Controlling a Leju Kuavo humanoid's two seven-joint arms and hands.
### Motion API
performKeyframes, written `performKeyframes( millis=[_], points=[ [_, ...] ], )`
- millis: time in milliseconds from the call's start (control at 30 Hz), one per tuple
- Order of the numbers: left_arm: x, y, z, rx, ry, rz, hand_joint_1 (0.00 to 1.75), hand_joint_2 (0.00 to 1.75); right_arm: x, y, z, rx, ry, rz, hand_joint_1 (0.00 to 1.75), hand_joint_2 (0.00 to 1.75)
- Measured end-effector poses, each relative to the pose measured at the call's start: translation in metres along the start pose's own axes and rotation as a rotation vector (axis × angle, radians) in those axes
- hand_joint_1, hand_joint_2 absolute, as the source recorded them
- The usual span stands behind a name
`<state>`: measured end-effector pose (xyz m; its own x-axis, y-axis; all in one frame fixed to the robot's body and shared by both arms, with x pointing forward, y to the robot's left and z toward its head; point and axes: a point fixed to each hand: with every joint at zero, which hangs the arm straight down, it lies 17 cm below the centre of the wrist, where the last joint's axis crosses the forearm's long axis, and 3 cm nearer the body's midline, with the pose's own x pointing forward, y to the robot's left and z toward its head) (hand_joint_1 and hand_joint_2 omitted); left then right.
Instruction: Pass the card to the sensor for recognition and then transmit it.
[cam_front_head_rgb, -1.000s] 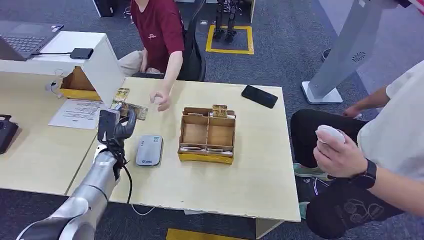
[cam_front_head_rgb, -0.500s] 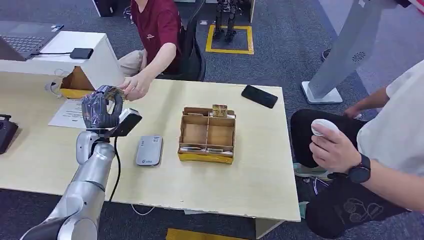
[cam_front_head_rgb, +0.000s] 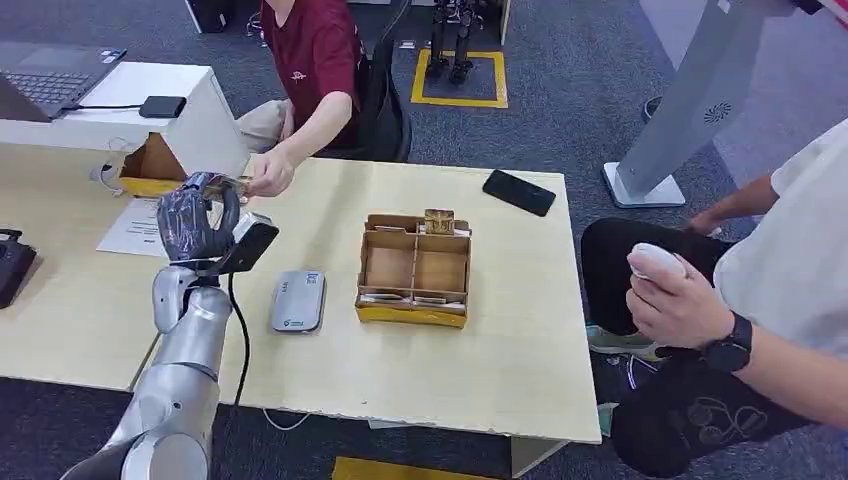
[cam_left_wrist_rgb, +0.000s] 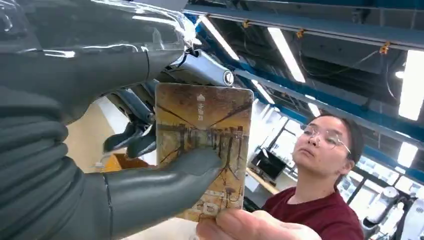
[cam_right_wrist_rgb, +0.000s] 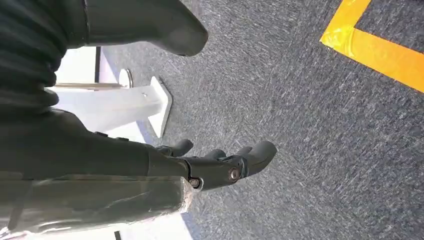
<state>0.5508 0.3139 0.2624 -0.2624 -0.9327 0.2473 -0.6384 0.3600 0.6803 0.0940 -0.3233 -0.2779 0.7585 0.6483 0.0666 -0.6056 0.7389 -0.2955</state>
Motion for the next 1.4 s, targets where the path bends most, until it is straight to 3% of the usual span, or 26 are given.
performKeyframes(
  millis=[467, 600, 767, 867, 1033, 1133, 1400],
  points=[
    [-0.014, 0.004, -0.003, 0.058, 0.106, 0.113, 0.0, 1.75, 0.001, 0.0, 0.0, -0.001, -0.003, 0.0, 0.0, 1.75],
    [-0.024, -0.009, -0.001, 0.056, 0.222, 0.364, 0.0, 1.75, 0.001, 0.0, 0.0, -0.001, -0.002, -0.002, 0.0, 1.75],
    [0.0, -0.041, 0.009, -0.091, 0.257, 0.735, 0.0, 1.75, -0.003, 0.001, 0.0, 0.002, 0.014, -0.021, 0.0, 1.75],
    [0.031, -0.043, 0.019, -0.17, 0.195, 0.904, 0.0, 1.75, -0.006, 0.001, 0.0, 0.0, 0.022, -0.043, 0.0, 1.75],
    [0.108, -0.053, 0.075, -0.372, -0.062, 0.743, 0.0, 1.75, -0.014, 0.003, 0.0, -0.004, 0.044, -0.081, 0.0, 1.75],
    [0.141, -0.058, 0.11, -0.447, -0.141, 0.745, 0.0, 1.75, -0.016, 0.004, 0.001, -0.006, 0.05, -0.093, 0.0, 1.75],
    [0.165, -0.052, 0.129, -0.489, -0.233, 0.727, 0.0, 1.75, -0.018, 0.005, 0.001, -0.004, 0.056, -0.109, 0.0, 1.75]
  ],
)
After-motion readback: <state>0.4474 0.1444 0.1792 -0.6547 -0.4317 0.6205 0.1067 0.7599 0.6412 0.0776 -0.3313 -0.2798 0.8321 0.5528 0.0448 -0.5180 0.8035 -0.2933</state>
